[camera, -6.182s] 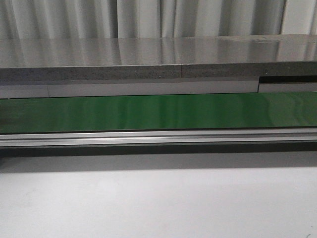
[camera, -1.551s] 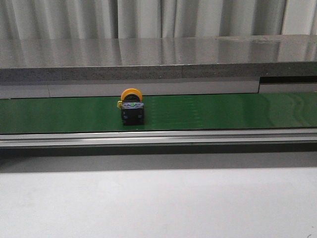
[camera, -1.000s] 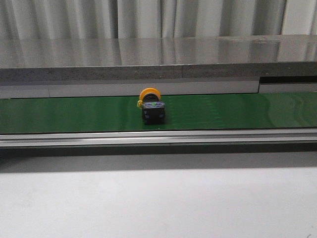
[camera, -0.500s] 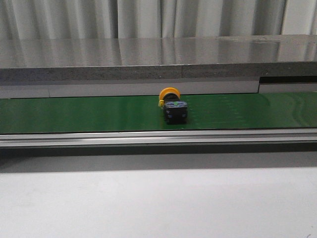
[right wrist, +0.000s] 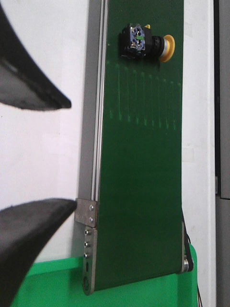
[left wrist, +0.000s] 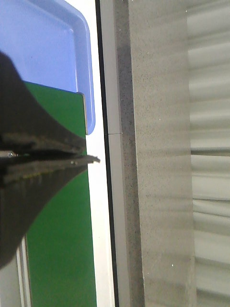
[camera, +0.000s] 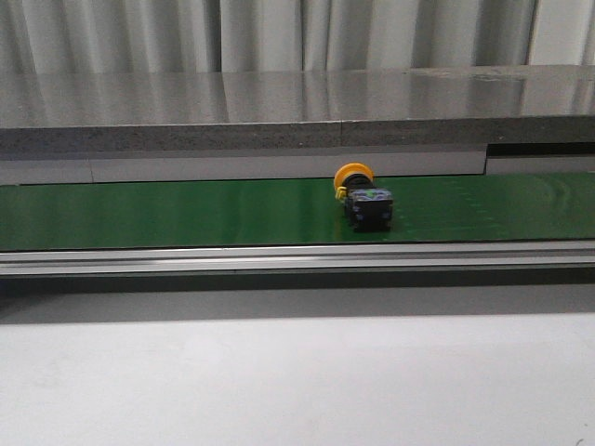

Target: Move button from left to right

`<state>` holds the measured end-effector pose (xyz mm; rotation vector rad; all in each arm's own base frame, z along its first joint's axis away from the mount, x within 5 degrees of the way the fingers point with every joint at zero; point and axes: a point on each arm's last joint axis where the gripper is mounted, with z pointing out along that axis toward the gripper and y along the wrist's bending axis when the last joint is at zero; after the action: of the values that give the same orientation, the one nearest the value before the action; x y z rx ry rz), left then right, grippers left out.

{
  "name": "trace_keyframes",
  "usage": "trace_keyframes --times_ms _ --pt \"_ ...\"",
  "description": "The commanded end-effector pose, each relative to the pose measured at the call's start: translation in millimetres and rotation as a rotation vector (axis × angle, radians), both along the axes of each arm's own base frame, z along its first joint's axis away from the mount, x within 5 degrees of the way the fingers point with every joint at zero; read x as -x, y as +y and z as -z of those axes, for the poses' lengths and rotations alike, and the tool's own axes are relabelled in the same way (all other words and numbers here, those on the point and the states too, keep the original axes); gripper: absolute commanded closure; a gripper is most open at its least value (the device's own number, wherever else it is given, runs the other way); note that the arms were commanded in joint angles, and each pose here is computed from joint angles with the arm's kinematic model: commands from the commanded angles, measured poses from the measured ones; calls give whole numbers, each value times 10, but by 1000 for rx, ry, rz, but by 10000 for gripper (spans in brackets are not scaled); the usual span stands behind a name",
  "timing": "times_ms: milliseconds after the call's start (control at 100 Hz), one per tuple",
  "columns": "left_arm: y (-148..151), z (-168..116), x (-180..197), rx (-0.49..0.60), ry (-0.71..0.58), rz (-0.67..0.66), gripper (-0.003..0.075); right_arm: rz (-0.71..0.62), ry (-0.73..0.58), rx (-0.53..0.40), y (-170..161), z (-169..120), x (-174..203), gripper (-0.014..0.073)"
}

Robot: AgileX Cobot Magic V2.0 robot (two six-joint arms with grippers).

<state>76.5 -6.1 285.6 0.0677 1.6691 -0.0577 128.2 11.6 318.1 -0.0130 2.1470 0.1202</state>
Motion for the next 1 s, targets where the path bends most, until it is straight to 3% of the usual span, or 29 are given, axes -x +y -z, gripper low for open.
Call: trace_keyframes --times_ms 0,400,790,990 --pt "-7 -165 3 12 -104 9 740 0 -110 -12 6 -179 -35 51" --pt "-7 -165 3 12 -104 9 740 1 -99 -57 36 -220 -185 52" --pt "-7 -165 3 12 -104 9 740 1 82 -53 101 -158 -983 52" --pt "-7 -165 3 12 -104 9 740 -78 149 -13 280 -63 -1347 52"
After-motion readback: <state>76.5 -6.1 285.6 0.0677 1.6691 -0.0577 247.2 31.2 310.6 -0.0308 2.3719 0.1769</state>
